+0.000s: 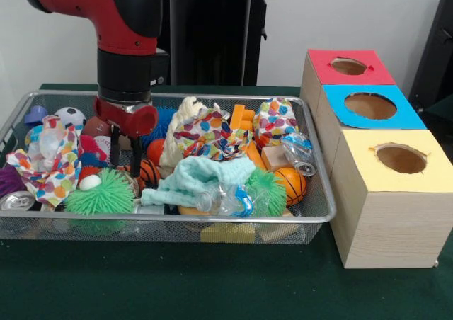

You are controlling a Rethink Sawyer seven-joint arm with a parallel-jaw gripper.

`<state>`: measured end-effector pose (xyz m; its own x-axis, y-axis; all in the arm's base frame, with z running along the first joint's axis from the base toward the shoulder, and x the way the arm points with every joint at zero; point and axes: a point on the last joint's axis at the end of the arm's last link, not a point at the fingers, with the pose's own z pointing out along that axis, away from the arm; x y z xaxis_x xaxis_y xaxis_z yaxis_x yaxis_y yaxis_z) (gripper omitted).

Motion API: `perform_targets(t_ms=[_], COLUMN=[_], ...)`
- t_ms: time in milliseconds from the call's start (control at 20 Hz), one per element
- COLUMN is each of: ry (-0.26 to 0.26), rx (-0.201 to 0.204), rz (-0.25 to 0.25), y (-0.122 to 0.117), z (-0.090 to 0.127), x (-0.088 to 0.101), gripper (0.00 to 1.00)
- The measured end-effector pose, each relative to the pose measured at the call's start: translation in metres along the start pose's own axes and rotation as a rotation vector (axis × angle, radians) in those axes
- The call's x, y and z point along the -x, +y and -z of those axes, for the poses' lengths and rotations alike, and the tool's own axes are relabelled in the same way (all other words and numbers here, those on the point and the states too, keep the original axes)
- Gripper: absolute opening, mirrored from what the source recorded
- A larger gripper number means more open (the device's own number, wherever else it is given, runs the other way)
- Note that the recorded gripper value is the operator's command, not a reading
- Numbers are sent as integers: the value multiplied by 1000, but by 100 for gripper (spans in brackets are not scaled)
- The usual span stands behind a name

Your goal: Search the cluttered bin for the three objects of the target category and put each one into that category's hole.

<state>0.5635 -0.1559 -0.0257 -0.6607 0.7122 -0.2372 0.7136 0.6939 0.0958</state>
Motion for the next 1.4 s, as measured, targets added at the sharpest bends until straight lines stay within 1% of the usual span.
perform_targets(t_ms=[250, 650, 1050, 1300, 1400], ry=[35, 69, 106, 115, 114], rx=[6, 13, 17, 5, -7], rz=[-14, -12, -10, 13, 30], y=[-4, -1, 2, 6, 7], z=[-1, -4, -15, -20, -22], x=[-14, -31, -48, -59, -64], gripper=[100, 100, 100, 100, 100])
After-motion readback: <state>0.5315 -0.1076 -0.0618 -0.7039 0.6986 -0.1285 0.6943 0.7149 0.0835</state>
